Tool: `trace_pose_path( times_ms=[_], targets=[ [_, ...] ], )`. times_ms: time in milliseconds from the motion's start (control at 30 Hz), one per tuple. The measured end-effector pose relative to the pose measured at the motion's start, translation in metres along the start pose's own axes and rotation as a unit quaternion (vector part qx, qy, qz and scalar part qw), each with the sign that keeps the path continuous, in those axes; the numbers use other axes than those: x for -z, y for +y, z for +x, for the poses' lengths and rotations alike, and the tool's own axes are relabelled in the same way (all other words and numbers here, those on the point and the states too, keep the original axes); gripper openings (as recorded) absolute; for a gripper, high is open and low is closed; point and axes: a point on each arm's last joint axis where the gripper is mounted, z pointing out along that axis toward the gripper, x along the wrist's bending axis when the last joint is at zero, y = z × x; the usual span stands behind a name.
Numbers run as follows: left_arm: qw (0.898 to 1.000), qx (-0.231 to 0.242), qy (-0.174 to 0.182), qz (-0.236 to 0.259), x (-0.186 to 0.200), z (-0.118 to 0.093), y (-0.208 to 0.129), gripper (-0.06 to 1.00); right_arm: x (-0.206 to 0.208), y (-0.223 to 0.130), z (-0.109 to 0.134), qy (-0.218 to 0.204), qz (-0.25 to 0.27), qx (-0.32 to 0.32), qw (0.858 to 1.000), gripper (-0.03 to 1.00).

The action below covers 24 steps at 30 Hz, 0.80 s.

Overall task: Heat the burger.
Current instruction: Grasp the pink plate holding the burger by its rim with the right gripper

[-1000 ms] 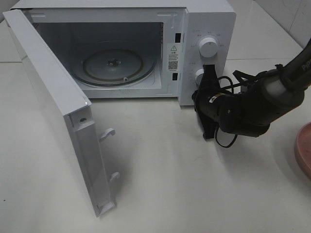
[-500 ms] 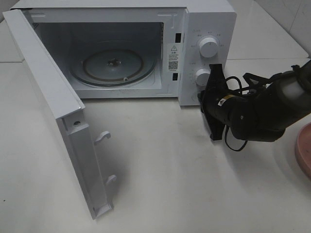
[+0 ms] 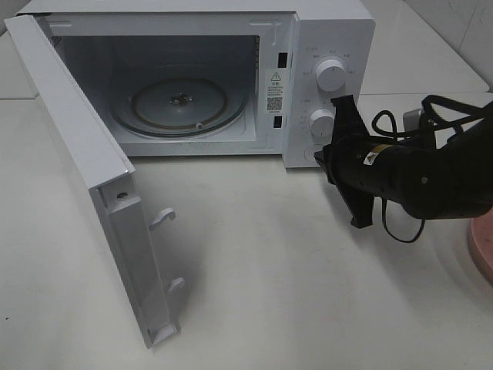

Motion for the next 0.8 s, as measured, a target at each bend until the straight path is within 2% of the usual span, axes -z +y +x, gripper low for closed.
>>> trace_pose_path(
  times_ms=[67,100,233,267,300,333,400,467,500,533,567,600,633,667,700,733,767,800],
  targets=[
    [1.0,0.0,0.0,0.0,0.0,0.0,0.0,0.99,0.004,0.0,0.002,-0.005,0.004,0.009,1.0,0.02],
    [1.0,0.0,0.0,0.0,0.0,0.0,0.0,0.99,0.011,0.0,0.004,-0.022,0.013,0.034,0.999,0.02],
    [1.0,0.0,0.0,0.0,0.0,0.0,0.0,0.99,0.021,-0.001,0.009,-0.047,0.031,0.077,0.995,0.02],
    [1.0,0.0,0.0,0.0,0.0,0.0,0.0,0.99,0.028,-0.001,0.013,-0.06,0.044,0.115,0.991,0.02],
    [1.0,0.0,0.0,0.0,0.0,0.0,0.0,0.99,0.028,-0.001,0.013,-0.06,0.044,0.115,0.991,0.02],
    [1.0,0.0,0.0,0.0,0.0,0.0,0.0,0.99,0.035,-0.002,0.016,-0.075,0.06,0.156,0.983,0.02],
    [1.0,0.0,0.0,0.0,0.0,0.0,0.0,0.99,0.038,-0.002,0.017,-0.081,0.067,0.173,0.979,0.03],
    [1.0,0.0,0.0,0.0,0.0,0.0,0.0,0.99,0.048,-0.003,0.019,-0.102,0.094,0.234,0.962,0.03],
    [1.0,0.0,0.0,0.0,0.0,0.0,0.0,0.99,0.048,-0.003,0.019,-0.102,0.094,0.234,0.962,0.03],
    [1.0,0.0,0.0,0.0,0.0,0.0,0.0,0.99,0.054,-0.004,0.02,-0.111,0.112,0.28,0.947,0.04],
    [1.0,0.0,0.0,0.0,0.0,0.0,0.0,0.99,0.057,-0.004,0.02,-0.116,0.122,0.302,0.938,0.04],
    [1.0,0.0,0.0,0.0,0.0,0.0,0.0,0.99,0.057,-0.004,0.02,-0.116,0.122,0.302,0.938,0.04],
    [1.0,0.0,0.0,0.0,0.0,0.0,0.0,0.99,0.063,-0.005,0.02,-0.126,0.142,0.341,0.921,0.05],
    [1.0,0.0,0.0,0.0,0.0,0.0,0.0,0.99,0.066,-0.005,0.02,-0.132,0.153,0.361,0.91,0.05],
    [1.0,0.0,0.0,0.0,0.0,0.0,0.0,0.99,0.066,-0.005,0.02,-0.132,0.153,0.361,0.91,0.05],
    [1.0,0.0,0.0,0.0,0.0,0.0,0.0,0.99,0.071,-0.006,0.019,-0.142,0.175,0.396,0.89,0.05],
    [1.0,0.0,0.0,0.0,0.0,0.0,0.0,0.99,0.074,-0.006,0.018,-0.147,0.187,0.414,0.879,0.05],
    [1.0,0.0,0.0,0.0,0.0,0.0,0.0,0.99,0.074,-0.006,0.018,-0.147,0.187,0.414,0.879,0.05]
  ],
)
